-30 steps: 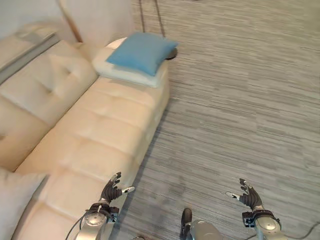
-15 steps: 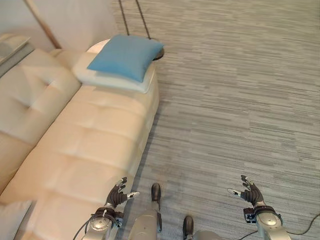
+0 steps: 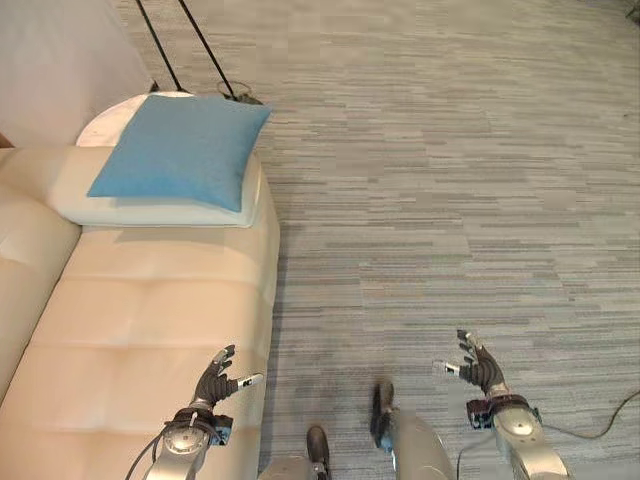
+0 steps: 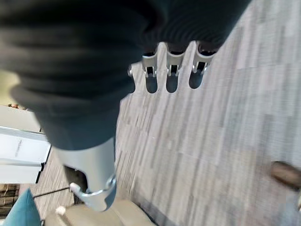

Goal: Pick up all the scattered cushions and arrange them neatly on the sofa.

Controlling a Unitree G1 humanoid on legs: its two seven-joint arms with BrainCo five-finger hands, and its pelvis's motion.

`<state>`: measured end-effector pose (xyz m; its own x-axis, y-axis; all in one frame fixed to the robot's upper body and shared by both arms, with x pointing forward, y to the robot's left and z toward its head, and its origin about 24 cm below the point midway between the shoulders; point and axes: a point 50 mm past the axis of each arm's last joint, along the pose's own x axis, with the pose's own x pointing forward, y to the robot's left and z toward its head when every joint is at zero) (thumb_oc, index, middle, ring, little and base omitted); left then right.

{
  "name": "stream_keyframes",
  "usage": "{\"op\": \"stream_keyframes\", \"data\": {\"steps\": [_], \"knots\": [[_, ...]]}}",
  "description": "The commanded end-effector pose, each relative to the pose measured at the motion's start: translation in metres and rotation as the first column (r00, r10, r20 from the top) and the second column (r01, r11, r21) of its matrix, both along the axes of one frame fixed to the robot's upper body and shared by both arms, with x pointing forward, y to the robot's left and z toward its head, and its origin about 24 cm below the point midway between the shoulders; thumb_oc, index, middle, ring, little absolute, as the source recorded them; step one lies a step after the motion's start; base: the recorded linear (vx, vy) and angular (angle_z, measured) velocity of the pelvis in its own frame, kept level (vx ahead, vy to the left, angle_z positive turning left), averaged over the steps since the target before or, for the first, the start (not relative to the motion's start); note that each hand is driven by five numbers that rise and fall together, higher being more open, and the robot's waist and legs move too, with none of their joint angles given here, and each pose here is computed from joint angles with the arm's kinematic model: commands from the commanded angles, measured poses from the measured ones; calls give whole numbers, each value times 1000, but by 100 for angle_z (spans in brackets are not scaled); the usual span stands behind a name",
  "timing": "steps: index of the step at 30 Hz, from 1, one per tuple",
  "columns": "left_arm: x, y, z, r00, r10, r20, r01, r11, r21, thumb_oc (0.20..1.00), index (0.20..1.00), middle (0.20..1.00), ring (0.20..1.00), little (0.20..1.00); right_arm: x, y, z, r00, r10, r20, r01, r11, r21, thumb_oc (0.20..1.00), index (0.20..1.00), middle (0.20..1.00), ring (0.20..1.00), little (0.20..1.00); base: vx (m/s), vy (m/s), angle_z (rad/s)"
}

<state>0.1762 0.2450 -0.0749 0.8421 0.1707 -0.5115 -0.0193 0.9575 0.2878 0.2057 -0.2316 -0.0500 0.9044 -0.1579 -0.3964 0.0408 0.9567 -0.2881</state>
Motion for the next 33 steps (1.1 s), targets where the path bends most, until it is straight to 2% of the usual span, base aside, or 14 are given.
{"op": "stream_keyframes", "data": {"steps": [1, 9, 13, 19, 26, 33], "knots": [[10, 2, 18, 993, -56, 102, 50, 997, 59, 1000, 1000, 1000, 1000, 1000, 9, -15, 18, 995, -21, 97, 26, 998, -55, 1000, 1000, 1000, 1000, 1000, 401, -104, 3], [8, -6, 13, 994, -57, 93, 54, 998, 35, 1000, 1000, 1000, 1000, 1000, 3, -23, 16, 997, -10, 74, 16, 996, -87, 1000, 1000, 1000, 1000, 1000, 552, -271, 35], [7, -3, 6, 997, 5, 71, -5, 1000, -2, 1000, 1000, 1000, 1000, 1000, 8, -29, 18, 998, -12, 67, 20, 993, -115, 1000, 1000, 1000, 1000, 1000, 323, -201, -11], [-12, 3, -12, 993, 120, -13, -121, 993, -20, 1000, 1000, 1000, 1000, 1000, 4, -32, 13, 998, -33, 44, 39, 990, -137, 1000, 1000, 1000, 1000, 1000, 392, -3, -12], [-28, 7, -24, 981, 178, -83, -179, 984, -12, 1000, 1000, 1000, 1000, 1000, -11, -33, 1, 998, -58, -12, 56, 989, -135, 1000, 1000, 1000, 1000, 1000, 466, 76, 21], [-42, 18, -27, 969, 216, -117, -217, 976, 2, 1000, 1000, 1000, 1000, 1000, -13, -17, -6, 999, -16, -32, 13, 995, -95, 1000, 1000, 1000, 1000, 1000, 364, 170, 40]]}}
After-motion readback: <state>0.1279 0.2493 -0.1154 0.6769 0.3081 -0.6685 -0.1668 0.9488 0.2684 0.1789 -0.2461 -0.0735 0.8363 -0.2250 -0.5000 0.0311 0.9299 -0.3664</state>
